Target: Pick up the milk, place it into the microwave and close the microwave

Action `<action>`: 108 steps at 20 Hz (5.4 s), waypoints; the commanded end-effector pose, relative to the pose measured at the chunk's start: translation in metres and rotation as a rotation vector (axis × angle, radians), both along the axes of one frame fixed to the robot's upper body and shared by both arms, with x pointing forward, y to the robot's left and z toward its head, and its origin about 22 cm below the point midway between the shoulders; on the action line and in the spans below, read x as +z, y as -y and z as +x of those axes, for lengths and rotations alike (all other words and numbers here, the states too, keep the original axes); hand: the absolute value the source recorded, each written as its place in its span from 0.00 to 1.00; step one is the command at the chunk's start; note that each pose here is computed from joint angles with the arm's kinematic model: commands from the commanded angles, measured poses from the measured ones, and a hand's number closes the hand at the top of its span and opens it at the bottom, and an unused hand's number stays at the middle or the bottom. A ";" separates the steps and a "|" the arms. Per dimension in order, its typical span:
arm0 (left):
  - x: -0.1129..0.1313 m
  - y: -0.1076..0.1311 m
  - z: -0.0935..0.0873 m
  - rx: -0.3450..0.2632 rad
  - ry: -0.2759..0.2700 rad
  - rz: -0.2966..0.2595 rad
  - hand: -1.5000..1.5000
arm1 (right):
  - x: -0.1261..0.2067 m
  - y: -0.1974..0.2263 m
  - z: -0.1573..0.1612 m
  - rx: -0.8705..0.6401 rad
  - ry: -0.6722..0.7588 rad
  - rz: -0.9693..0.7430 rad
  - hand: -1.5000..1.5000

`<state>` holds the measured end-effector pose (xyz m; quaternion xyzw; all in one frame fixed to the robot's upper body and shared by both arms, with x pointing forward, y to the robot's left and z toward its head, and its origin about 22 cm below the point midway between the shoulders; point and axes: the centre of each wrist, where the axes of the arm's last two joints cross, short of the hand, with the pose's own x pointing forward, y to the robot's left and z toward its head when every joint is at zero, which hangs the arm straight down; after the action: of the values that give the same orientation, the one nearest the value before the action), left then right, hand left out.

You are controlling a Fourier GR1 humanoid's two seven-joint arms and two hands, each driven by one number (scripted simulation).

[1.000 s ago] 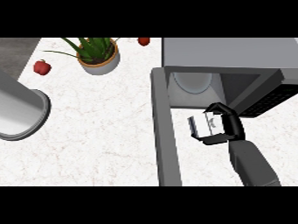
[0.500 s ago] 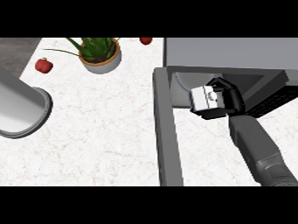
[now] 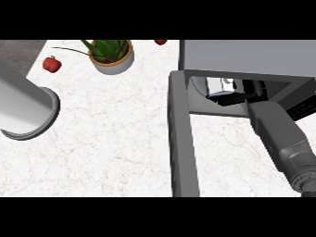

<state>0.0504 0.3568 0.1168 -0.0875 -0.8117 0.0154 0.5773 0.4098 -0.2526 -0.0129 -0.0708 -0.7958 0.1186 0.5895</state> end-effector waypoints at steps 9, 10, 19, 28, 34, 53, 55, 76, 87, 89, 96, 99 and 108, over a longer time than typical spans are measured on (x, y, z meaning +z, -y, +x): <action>0.012 0.005 0.017 -0.074 0.065 0.014 0.00 | 0.053 0.025 0.025 -0.219 0.059 -0.220 1.00; 0.012 -0.002 0.021 -0.058 0.080 -0.001 0.00 | 0.043 0.018 0.022 -0.226 0.049 -0.197 1.00; 0.019 0.001 0.026 -0.098 0.074 0.021 0.00 | 0.055 0.039 0.023 -0.327 0.064 -0.227 1.00; 0.018 -0.003 0.035 -0.099 0.089 0.034 0.00 | 0.066 0.050 0.025 -0.363 0.076 -0.220 1.00; 0.022 -0.008 0.036 -0.081 0.087 0.056 0.00 | 0.074 0.054 0.028 -0.390 0.090 -0.221 1.00; 0.028 -0.011 0.051 -0.112 0.070 0.130 0.00 | 0.087 0.017 0.041 -0.195 0.041 -0.187 0.00; 0.021 -0.012 0.056 -0.104 0.059 0.109 0.00 | 0.090 0.005 0.044 -0.184 0.038 -0.222 0.00; 0.002 0.002 0.068 -0.171 -0.020 0.080 0.00 | 0.087 -0.065 0.049 -0.293 0.128 -0.124 0.00; -0.018 0.018 0.063 -0.207 -0.045 0.080 0.00 | 0.075 -0.032 0.043 -0.232 0.051 -0.149 0.00; -0.022 0.022 0.068 -0.245 -0.042 0.058 0.00 | 0.063 -0.025 0.037 -0.153 0.033 -0.123 0.00; -0.046 0.045 0.069 -0.402 -0.095 0.072 0.00 | 0.043 -0.021 0.028 0.038 -0.004 0.127 0.00; -0.051 0.048 0.076 -0.462 -0.128 0.102 0.00 | 0.025 -0.015 0.018 0.103 -0.043 0.216 0.00; -0.072 0.095 0.100 -0.490 -0.125 0.173 0.00 | -0.064 -0.031 -0.043 0.169 -0.106 0.383 0.00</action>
<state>0.1438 0.2857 0.0508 -0.2310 -0.7296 -0.1757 0.6193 0.3990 -0.2177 -0.0364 0.0905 -0.7811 0.0360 0.6168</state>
